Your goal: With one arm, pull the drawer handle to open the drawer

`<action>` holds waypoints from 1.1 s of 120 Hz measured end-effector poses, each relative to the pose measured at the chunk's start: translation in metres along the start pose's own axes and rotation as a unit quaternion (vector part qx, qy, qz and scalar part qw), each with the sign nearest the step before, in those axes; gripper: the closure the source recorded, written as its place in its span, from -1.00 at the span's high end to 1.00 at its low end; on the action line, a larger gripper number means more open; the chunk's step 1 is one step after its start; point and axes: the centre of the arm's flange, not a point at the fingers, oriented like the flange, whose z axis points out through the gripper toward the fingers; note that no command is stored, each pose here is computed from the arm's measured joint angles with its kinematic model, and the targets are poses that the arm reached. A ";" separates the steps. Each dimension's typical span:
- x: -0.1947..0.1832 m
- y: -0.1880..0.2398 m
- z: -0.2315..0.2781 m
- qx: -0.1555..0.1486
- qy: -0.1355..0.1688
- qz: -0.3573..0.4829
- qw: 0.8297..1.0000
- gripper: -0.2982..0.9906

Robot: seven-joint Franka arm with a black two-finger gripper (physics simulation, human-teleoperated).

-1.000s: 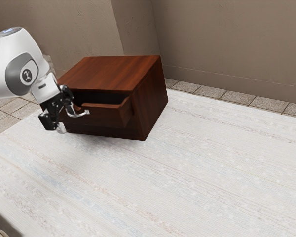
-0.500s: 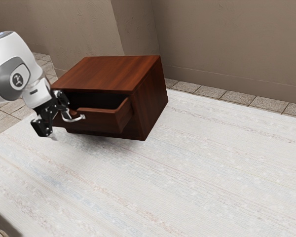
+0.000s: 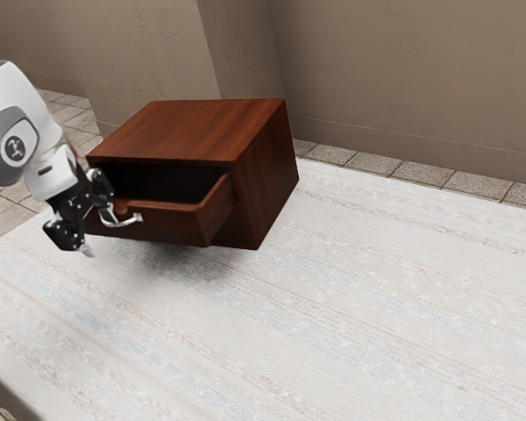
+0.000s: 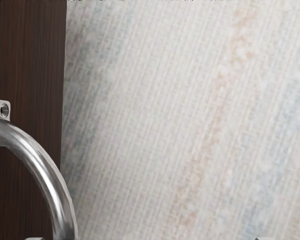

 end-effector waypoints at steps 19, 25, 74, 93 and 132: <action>-0.001 0.009 -0.002 -0.001 0.003 0.002 1.000 0.27; -0.001 0.013 -0.005 0.001 0.004 0.002 1.000 0.25; -0.004 0.038 -0.012 0.002 0.007 0.005 1.000 0.28; -0.004 0.049 -0.013 0.002 0.008 0.006 1.000 0.29; -0.004 0.063 -0.028 0.016 0.008 0.008 1.000 0.27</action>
